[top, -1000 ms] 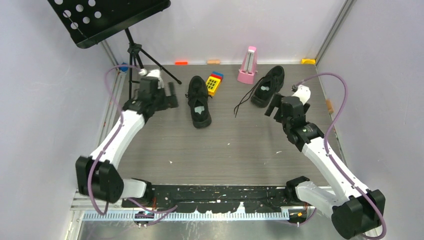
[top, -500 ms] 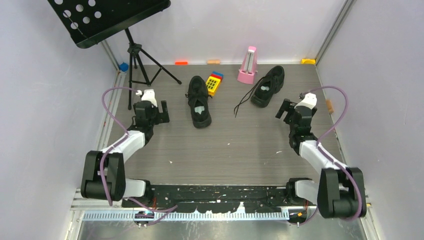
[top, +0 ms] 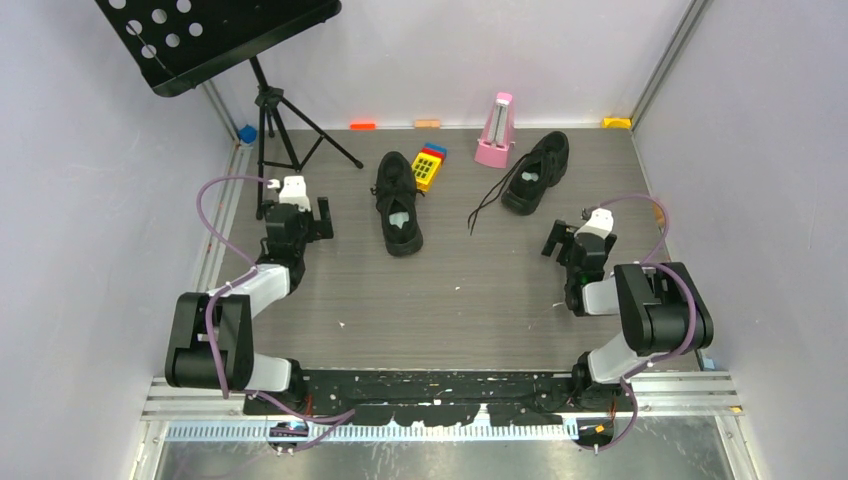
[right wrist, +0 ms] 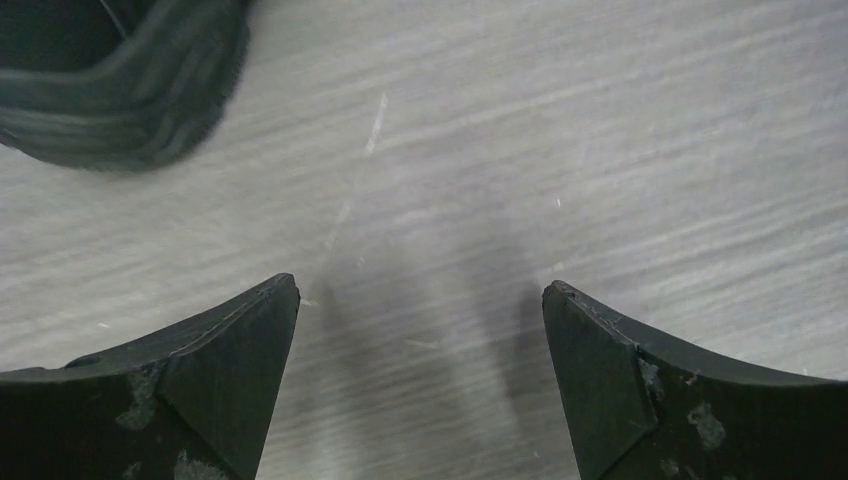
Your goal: Tie the shoes
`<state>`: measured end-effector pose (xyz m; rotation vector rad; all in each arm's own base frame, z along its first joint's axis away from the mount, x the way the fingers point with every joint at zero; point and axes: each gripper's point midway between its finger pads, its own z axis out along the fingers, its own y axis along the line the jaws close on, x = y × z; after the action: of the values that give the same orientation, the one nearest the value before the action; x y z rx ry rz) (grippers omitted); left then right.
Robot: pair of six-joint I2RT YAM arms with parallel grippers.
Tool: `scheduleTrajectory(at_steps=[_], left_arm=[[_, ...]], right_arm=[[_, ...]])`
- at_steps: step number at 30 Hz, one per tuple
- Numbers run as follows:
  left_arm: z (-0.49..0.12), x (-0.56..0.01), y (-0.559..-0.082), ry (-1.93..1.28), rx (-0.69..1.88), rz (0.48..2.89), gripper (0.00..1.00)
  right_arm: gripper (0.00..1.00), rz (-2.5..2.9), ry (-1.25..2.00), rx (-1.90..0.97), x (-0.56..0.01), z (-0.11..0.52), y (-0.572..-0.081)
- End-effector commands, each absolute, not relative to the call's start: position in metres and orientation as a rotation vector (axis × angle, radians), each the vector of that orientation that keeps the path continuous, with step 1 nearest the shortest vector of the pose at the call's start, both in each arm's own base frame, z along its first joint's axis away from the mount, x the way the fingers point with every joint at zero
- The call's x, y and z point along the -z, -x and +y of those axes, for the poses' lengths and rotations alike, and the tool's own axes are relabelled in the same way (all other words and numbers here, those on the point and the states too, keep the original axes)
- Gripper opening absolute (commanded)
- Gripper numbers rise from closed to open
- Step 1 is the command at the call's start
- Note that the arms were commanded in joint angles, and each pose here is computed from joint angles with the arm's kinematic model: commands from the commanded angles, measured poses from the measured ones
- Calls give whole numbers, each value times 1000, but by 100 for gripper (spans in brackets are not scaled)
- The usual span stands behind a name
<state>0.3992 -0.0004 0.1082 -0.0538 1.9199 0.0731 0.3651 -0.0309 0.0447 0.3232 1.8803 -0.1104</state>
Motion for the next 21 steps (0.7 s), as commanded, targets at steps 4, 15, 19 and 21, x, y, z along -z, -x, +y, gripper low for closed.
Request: scheduleTrajectory(at_steps=[4, 15, 19, 21], left_arm=[[3, -127, -400, 40, -85, 1836, 93], [5, -75, -392, 51, -87, 1857, 92], [-6, -72, -393, -21, -43, 1819, 99], [-7, -71, -393, -24, -42, 1835, 100]], right_arm=[[96, 1767, -397, 158, -71, -45, -383], [94, 1760, -391, 156, -72, -44, -385], [94, 1762, -388, 154, -72, -44, -385], [96, 1760, -388, 154, -72, -44, -386]])
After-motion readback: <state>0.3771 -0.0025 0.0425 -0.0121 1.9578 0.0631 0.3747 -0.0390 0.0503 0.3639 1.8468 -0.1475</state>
